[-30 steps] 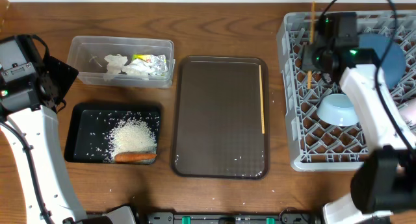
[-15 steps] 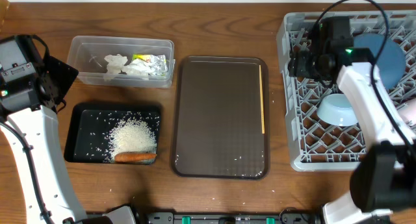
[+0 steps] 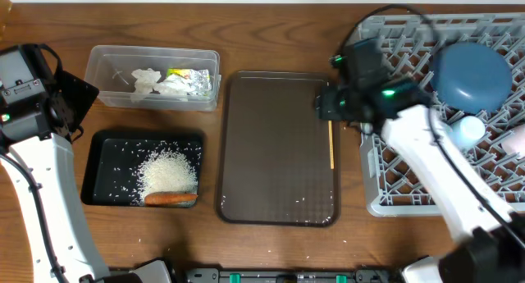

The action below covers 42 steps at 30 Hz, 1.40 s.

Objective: Sort waste into correct bins and load items into the dishwasher rack
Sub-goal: 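Move the right gripper back to the remaining chopstick on the tray, then close the right gripper on the chopstick and lift it upright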

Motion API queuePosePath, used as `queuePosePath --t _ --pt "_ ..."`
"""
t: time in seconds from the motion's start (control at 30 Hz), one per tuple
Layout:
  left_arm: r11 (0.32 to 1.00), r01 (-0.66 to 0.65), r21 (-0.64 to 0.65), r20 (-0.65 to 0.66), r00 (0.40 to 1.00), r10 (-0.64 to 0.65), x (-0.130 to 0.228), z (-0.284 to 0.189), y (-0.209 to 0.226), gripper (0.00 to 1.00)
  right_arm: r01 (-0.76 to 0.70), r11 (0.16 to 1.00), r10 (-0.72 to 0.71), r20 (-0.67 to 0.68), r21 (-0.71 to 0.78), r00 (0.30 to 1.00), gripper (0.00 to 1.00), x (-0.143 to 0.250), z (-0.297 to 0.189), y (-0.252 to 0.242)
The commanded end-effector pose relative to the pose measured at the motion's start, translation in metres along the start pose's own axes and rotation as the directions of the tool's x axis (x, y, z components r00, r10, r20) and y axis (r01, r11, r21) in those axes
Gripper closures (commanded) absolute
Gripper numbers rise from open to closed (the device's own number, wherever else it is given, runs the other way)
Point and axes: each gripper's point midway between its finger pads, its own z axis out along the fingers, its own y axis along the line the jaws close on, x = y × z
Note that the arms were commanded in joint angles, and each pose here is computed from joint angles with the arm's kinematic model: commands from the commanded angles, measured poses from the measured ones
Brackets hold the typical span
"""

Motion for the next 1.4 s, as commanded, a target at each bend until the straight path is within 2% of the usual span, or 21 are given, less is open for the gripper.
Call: queuePosePath --t 0.0,0.1,0.4,0.93,1.1,1.17,1.2,1.37 --pt "1.000 0.005 -0.010 0.011 1.000 -0.005 -0.004 0.000 0.002 0.00 -0.047 0.990 0.051 -0.028 0.133 0.998 0.33 0.013 0.034 -0.010" --pt "1.000 0.005 -0.010 0.011 1.000 -0.005 -0.004 0.000 0.002 0.00 -0.055 0.978 0.068 -0.057 0.202 0.996 0.33 0.020 0.062 -0.018" --pt "1.000 0.005 -0.010 0.011 1.000 -0.005 -0.004 0.000 0.002 0.00 -0.051 0.964 0.090 -0.138 0.263 0.986 0.33 0.035 0.127 -0.038" --pt "1.000 0.005 -0.010 0.011 1.000 -0.005 -0.004 0.000 0.002 0.00 -0.028 0.963 0.087 -0.212 0.268 0.973 0.34 0.054 0.157 -0.046" --pt "1.000 0.005 -0.010 0.011 1.000 -0.005 -0.004 -0.001 0.002 0.00 -0.024 0.972 0.088 -0.266 0.234 0.960 0.37 0.066 0.166 -0.041" --pt "1.000 0.005 -0.010 0.011 1.000 -0.005 -0.004 -0.001 0.002 0.00 -0.023 0.979 0.081 -0.285 0.201 0.955 0.44 0.069 0.168 -0.035" --pt "1.000 0.005 -0.010 0.012 1.000 -0.005 -0.004 -0.001 0.001 0.00 -0.025 0.982 0.079 -0.289 0.187 0.954 0.50 0.069 0.168 -0.033" --pt "1.000 0.005 -0.010 0.012 1.000 -0.005 -0.004 -0.001 0.001 0.00 -0.036 0.988 0.079 -0.286 0.152 0.955 0.97 0.066 0.162 -0.025"
